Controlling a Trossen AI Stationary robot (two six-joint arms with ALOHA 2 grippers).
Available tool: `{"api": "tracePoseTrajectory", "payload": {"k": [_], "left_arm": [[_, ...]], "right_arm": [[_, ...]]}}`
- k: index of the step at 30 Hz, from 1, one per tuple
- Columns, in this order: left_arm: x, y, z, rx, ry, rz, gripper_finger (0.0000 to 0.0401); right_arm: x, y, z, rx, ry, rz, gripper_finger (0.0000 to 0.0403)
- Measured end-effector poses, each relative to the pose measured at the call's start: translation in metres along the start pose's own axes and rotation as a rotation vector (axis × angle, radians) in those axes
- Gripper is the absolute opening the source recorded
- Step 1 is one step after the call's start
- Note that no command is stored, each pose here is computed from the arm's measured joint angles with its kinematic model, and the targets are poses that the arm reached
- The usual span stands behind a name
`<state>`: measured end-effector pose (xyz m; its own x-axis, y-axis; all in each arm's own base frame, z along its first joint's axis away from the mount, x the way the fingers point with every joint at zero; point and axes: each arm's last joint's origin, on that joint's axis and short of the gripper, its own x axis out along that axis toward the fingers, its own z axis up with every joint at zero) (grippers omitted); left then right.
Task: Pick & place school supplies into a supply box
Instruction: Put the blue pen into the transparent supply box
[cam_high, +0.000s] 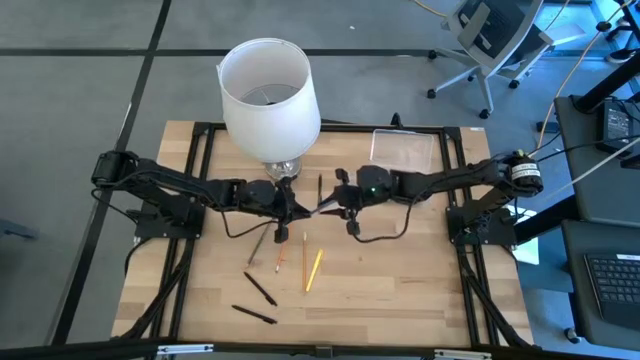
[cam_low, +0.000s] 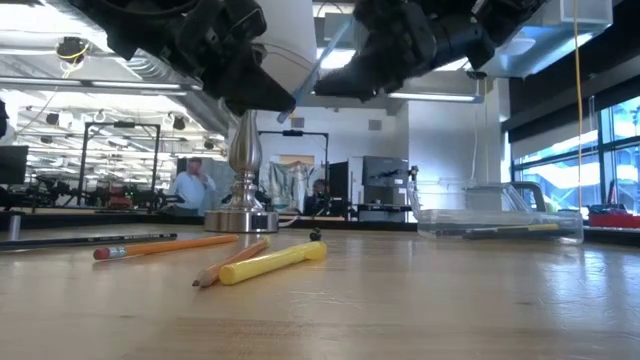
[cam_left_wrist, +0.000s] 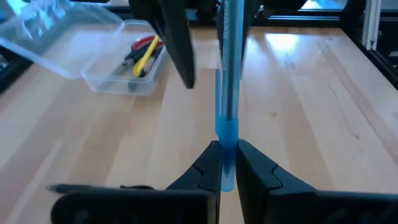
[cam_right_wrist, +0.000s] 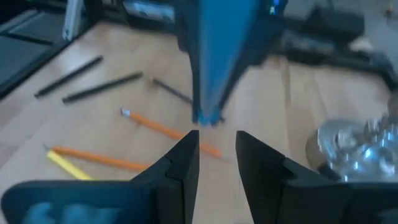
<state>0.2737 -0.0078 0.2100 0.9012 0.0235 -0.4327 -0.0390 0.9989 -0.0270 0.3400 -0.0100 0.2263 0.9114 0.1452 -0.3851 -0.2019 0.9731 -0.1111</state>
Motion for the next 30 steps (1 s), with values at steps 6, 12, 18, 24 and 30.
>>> {"api": "tracePoseTrajectory", "payload": {"k": [6, 12, 18, 24, 30], "left_arm": [[0.000, 0.000, 0.000, 0.011, 0.000, 0.005, 0.0019], [0.000, -0.002, 0.001, 0.033, -0.004, -0.003, 0.0020], [-0.001, -0.005, 0.002, 0.057, -0.025, -0.009, 0.0020], [-0.001, -0.005, 0.003, 0.057, -0.032, -0.011, 0.0020], [-0.001, -0.005, 0.003, 0.064, -0.028, -0.012, 0.0024]], "right_arm": [[0.001, 0.007, 0.011, -0.058, -0.111, 0.045, 0.0109], [0.000, 0.007, 0.013, -0.052, -0.137, 0.082, 0.0103], [0.001, 0.007, 0.012, -0.048, -0.122, 0.069, 0.0065], [0.001, 0.007, 0.012, -0.053, -0.122, 0.063, 0.0032], [0.000, 0.007, 0.012, -0.049, -0.120, 0.064, 0.0033]]}}
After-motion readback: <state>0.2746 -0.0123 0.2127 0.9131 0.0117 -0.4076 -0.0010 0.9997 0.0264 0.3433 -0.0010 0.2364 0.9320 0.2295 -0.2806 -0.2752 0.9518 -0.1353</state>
